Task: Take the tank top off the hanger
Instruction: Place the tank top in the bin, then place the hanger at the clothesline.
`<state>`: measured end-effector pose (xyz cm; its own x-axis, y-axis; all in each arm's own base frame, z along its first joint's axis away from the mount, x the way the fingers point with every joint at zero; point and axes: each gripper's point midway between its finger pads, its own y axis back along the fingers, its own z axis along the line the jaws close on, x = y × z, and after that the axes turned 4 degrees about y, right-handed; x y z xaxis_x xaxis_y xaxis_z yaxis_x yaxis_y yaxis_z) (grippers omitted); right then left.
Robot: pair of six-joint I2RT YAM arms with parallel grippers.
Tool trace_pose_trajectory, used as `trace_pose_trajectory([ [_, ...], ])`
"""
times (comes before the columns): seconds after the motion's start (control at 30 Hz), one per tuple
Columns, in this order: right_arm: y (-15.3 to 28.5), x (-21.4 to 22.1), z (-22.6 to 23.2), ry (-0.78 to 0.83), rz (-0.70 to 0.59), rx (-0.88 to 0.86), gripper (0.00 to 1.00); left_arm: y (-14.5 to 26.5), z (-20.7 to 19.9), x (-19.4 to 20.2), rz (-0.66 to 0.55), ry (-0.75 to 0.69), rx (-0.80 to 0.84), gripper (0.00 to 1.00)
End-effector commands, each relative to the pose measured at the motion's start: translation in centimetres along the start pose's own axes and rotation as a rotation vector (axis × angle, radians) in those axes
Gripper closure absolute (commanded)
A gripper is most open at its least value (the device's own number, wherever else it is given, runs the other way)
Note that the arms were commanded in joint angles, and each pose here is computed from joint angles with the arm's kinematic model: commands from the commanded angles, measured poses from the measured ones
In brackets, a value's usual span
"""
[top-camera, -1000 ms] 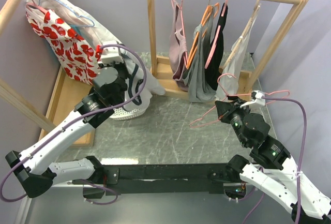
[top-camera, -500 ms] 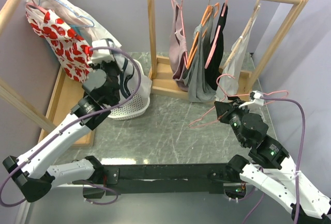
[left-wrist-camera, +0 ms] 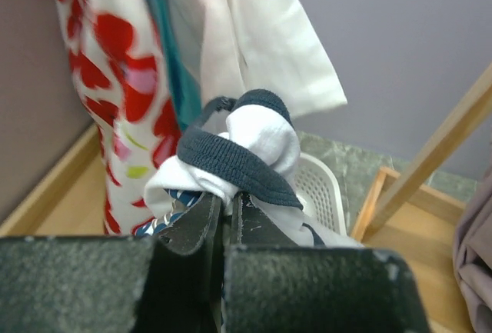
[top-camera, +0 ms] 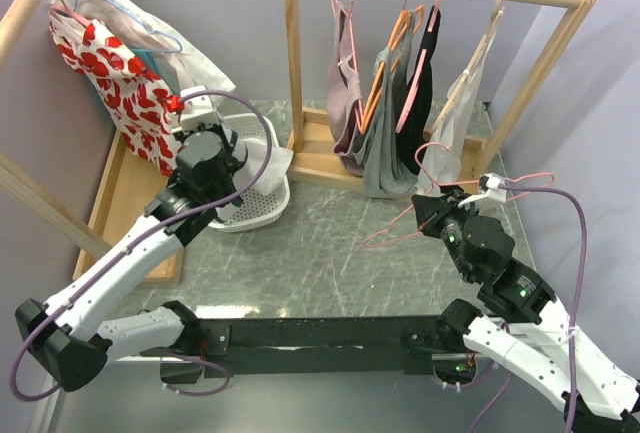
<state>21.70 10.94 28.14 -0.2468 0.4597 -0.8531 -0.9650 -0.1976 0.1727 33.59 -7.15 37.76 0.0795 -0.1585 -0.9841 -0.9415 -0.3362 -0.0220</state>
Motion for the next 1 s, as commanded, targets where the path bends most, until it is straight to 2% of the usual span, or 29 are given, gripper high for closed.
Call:
trace_pose_trajectory([
  [0.0, -0.2, -0.9, 0.3, -0.025, -0.042, -0.009, 0.93, -1.1, -1.8, 3.8, 0.085, 0.002, 0.014, 0.99],
  [0.13, -0.1, -0.9, 0.2, -0.02, -0.04, -0.005, 0.92, -1.9, -4.0, 7.0, 0.135, -0.016, 0.074, 0.99],
  [0.23, -0.1, -0.8, 0.1, -0.021, -0.037, -0.002, 0.92, -2.6, -4.8, 8.2, 0.159, -0.016, 0.07, 0.86],
  [0.27, 0.0, -0.9, 0.1, -0.023, -0.04, -0.004, 0.92, -2.8, -4.9, 9.2, 0.182, -0.041, 0.064, 0.76],
  [0.33, 0.1, -0.9, 0.1, -0.026, -0.043, -0.006, 0.92, -2.9, -5.0, 9.7, 0.201, -0.046, 0.064, 0.63],
  [0.37, 0.1, -1.0, 0.1, -0.03, -0.046, -0.008, 0.92, -2.9, -5.0, 9.9, 0.21, -0.046, 0.069, 0.52],
  [0.47, 0.0, -0.9, 0.1, -0.027, -0.043, -0.008, 0.92, -2.1, -5.4, 10.0, 0.236, -0.005, 0.116, 0.12],
  [0.57, -0.2, -0.7, 0.5, -0.021, -0.031, -0.016, 0.92, -0.8, -5.8, 9.4, 0.241, 0.065, 0.199, 0.01],
  [0.63, -0.4, -0.6, 0.8, -0.017, -0.02, -0.023, 0.92, 0.0, -6.8, 8.7, 0.246, 0.105, 0.282, 0.01],
  [0.67, -0.5, -0.5, 0.9, -0.015, -0.016, -0.024, 0.92, 1.6, -8.5, 8.4, 0.274, 0.122, 0.426, 0.01],
  [0.77, -1.0, 0.0, 1.4, -0.016, 0.009, -0.038, 0.92, 5.4, -11.4, 8.0, 0.297, 0.17, 0.699, 0.01],
  [0.8, -1.2, 0.1, 1.8, -0.022, 0.017, -0.046, 0.92, 8.1, -13.2, 8.2, 0.332, 0.174, 0.864, 0.01],
  [0.87, -1.3, 0.5, 2.8, -0.029, 0.044, -0.09, 0.92, 11.2, -14.5, 9.1, 0.339, 0.151, 0.99, 0.01],
  [0.97, -1.2, 0.4, 4.3, -0.066, 0.059, -0.156, 0.93, 14.2, -15.8, 11.1, 0.348, 0.105, 1.084, 0.01],
])
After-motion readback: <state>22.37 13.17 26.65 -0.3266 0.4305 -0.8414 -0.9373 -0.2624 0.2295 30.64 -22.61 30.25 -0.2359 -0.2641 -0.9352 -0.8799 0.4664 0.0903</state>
